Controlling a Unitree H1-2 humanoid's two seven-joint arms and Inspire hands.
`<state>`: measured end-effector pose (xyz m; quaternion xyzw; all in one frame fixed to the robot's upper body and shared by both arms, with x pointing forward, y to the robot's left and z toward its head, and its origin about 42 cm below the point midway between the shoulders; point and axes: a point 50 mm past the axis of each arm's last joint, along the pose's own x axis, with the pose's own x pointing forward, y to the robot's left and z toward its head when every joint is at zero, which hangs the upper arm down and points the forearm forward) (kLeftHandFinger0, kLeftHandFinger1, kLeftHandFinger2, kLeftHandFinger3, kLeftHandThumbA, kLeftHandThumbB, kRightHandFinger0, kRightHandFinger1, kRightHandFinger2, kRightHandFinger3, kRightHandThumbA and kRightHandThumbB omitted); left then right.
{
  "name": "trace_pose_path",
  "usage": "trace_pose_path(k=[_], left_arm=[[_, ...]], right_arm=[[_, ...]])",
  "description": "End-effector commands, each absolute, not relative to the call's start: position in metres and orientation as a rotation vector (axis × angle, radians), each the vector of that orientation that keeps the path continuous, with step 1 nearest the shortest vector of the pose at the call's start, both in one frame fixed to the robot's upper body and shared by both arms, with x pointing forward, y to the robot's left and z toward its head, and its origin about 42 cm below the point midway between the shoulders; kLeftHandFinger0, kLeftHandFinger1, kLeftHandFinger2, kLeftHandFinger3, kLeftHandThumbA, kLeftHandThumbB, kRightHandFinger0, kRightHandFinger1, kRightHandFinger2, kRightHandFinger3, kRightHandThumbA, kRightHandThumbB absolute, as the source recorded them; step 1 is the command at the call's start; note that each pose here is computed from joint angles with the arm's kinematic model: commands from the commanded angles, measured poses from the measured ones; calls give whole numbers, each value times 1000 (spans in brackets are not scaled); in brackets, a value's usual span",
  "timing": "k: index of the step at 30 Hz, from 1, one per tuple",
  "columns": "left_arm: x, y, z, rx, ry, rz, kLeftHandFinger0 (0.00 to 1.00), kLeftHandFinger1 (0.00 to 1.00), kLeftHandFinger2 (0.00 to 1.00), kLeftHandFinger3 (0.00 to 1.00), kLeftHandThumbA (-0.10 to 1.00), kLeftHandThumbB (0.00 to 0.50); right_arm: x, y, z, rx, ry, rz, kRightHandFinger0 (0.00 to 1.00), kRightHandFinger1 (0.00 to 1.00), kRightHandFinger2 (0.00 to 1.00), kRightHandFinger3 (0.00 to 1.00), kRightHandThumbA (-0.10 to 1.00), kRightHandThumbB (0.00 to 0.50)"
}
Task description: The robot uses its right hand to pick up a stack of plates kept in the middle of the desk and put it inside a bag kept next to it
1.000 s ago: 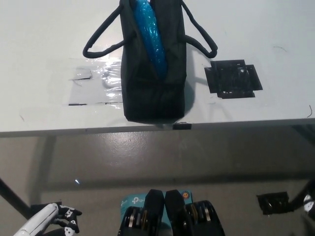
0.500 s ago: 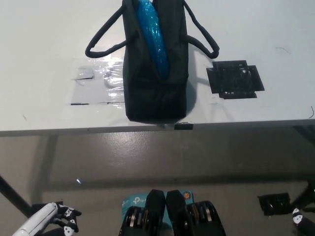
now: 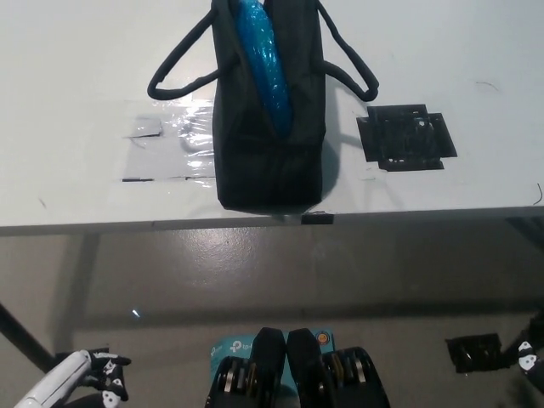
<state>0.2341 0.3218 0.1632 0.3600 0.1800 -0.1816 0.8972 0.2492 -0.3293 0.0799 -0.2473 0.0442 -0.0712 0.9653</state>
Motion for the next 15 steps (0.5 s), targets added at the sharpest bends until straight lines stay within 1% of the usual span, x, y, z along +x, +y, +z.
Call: trace_pose_path(k=[1,6,7,8,9,10,11,12,13,14,15], left_arm=[[232,323,167,825,427,-412,770,808,860,913,-100,5],[235,324,169,846,453,-408,771,816,881,938,-100,3],[234,324,169,836,457,-406,759,799,865,932,-100,11],[234,324,169,830,462,-404,751,790,857,928,-100,7],[233,324,168,833,466,-401,713,748,813,893,-100,11],[232,324,168,837,471,-405,707,742,807,882,-100,7],[232,324,168,840,472,-407,705,740,805,879,-100,7],[232,324,168,836,474,-409,712,748,805,870,-100,9],[231,324,168,833,474,-411,710,745,802,859,-100,5],[231,324,169,838,475,-413,718,755,816,877,-100,0],[231,323,169,843,475,-416,733,771,839,898,-100,0]], right_arm=[[254,-337,96,-524,5,-171,649,780,876,1000,275,294],[257,-335,97,-528,9,-167,680,791,883,1000,259,287],[257,-335,97,-530,10,-164,674,790,882,1000,262,284],[257,-335,97,-537,12,-162,672,790,882,1000,263,283],[256,-335,97,-537,14,-159,672,793,883,1000,259,282],[256,-335,97,-539,14,-157,667,794,878,1000,250,282],[256,-335,97,-539,14,-157,665,794,877,1000,248,282],[255,-335,97,-543,10,-153,660,791,870,1000,230,268],[255,-335,98,-551,17,-152,658,788,870,1000,226,265],[256,-335,98,-553,23,-155,658,787,871,1000,228,266],[255,-335,97,-554,28,-155,661,790,876,1000,223,257]])
